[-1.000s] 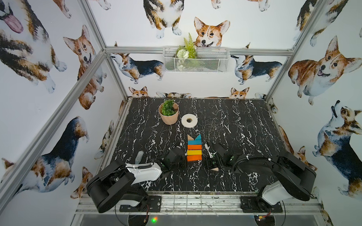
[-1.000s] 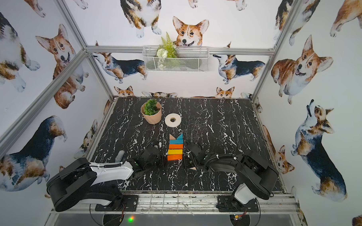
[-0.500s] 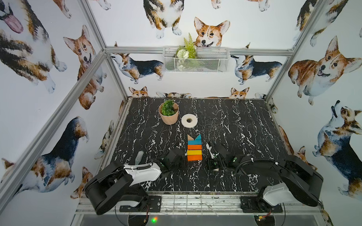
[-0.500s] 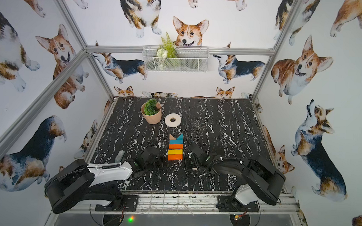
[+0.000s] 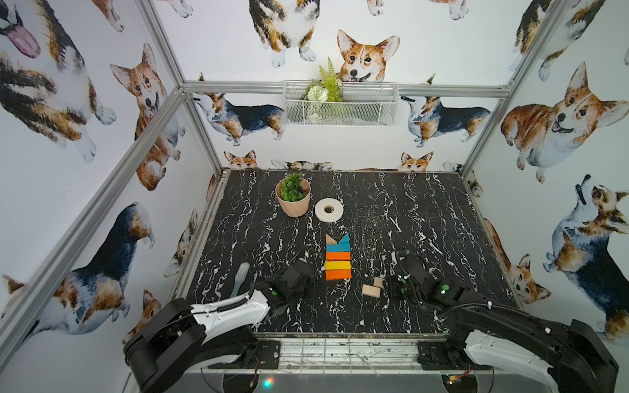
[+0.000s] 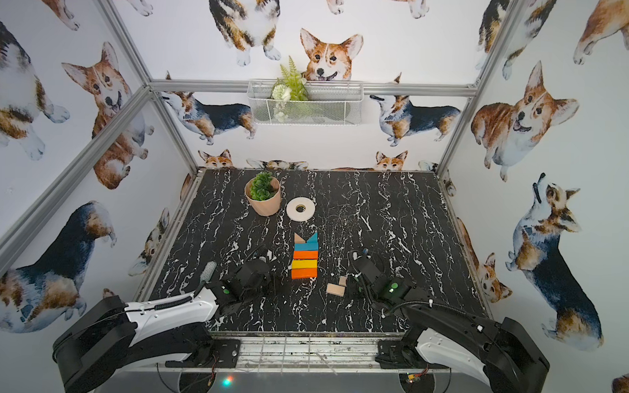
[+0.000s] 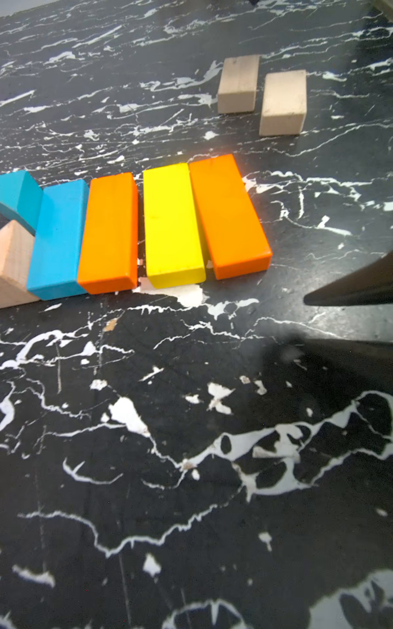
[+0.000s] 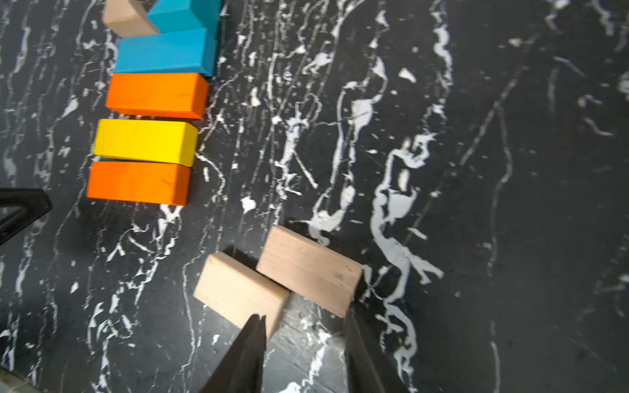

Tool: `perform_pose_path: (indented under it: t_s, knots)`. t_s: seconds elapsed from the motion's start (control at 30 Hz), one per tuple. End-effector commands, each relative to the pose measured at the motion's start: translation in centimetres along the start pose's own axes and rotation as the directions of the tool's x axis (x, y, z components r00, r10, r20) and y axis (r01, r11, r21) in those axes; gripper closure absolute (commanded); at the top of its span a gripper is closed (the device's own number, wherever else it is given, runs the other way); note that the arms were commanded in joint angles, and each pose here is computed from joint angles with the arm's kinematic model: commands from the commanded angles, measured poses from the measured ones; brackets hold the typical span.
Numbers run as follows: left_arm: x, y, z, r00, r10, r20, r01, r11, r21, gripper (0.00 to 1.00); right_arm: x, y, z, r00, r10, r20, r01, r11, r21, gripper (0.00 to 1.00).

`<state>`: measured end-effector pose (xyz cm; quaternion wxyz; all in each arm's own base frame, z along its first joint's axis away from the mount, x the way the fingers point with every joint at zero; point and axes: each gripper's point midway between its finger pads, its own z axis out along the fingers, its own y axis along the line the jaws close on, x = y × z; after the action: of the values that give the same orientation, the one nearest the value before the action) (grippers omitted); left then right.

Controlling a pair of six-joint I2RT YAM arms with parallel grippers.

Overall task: Assemble a carrot with building blocks
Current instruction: Assemble the building block at the center of the board.

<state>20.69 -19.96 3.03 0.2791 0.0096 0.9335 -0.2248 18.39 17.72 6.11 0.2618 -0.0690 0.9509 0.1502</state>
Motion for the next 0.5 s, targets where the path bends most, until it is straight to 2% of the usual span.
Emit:
perform_pose_path:
  t_s: [0.0,0.17,0.47]
  knots:
    - [0.0,-0.7,0.2,1.0,-0.012,0.008,0.012,1.0,0.022,0.78,1.1,-1.7,0.2,0.999,0.036,-0.037,-0.033,0.997,0.067,0.54]
    - [0.3,-1.6,0.2,1.0,0.007,0.009,-0.007,1.0,0.031,0.75,1.2,-1.6,2.1,0.997,0.049,-0.063,-0.048,0.999,0.016,0.54]
    - [0.9,-1.5,1.0,1.0,0.013,-0.008,-0.013,1.0,0.017,0.74,-0.4,-0.5,3.5,0.998,-0.031,-0.046,0.031,1.0,-0.004,0.58]
